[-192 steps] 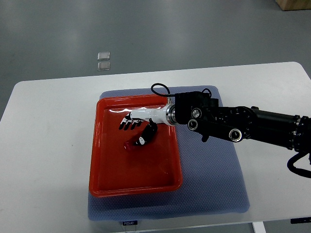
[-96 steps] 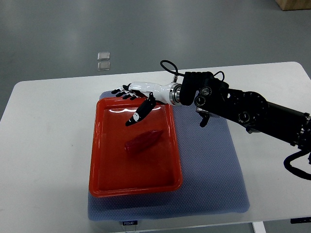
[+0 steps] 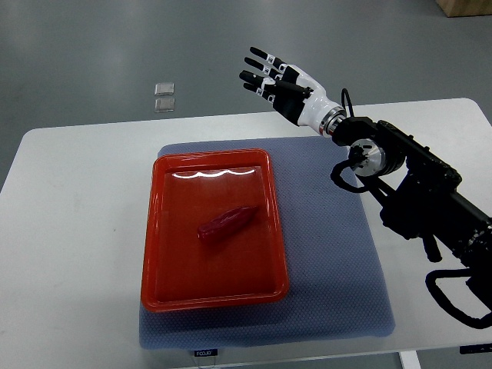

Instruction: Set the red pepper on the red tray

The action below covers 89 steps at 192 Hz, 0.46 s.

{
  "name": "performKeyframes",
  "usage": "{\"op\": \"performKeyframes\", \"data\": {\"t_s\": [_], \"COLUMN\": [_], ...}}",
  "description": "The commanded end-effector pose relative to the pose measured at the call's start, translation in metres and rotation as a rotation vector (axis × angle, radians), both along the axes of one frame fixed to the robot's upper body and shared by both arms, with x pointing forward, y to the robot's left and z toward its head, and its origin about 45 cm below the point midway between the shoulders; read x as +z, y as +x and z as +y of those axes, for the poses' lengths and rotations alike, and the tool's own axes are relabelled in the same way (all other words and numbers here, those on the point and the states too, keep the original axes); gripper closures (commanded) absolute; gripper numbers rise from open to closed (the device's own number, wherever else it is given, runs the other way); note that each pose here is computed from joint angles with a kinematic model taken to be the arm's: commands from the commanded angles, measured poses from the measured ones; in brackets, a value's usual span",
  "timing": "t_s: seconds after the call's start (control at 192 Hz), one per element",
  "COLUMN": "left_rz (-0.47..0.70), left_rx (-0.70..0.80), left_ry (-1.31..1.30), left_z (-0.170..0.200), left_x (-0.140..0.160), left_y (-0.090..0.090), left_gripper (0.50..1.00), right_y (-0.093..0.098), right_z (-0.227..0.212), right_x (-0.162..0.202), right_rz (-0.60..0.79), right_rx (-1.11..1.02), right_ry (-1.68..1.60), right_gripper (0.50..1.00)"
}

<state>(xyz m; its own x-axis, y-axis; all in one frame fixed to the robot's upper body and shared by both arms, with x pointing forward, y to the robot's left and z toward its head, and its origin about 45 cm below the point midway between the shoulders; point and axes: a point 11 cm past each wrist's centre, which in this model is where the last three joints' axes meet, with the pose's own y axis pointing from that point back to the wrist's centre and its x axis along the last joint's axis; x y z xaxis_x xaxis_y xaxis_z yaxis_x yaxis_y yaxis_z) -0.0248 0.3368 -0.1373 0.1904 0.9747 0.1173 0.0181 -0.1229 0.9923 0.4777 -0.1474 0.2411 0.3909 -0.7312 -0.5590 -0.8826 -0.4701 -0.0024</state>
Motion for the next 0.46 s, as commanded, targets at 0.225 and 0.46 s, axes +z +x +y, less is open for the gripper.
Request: {"op": "performKeyframes", "data": {"t_s": [0.225, 0.46], "left_rz": [0.0, 0.0], "left_rx": [0.0, -0.001], "left_ry": [0.0, 0.0], "left_z": [0.0, 0.0], "left_x": [0.0, 0.0], "left_y": [0.0, 0.0], "left_gripper": [0.5, 0.5], "right_y": [-0.009, -0.009], "right_z": [-0.07, -0.083], "right_x": [-0.059, -0.064], "right_rz": [0.138, 0.14], "right_rx": [-0.227, -0.245], "right_ry": [0.272, 0.272], "right_gripper": [0.587, 0.587]}}
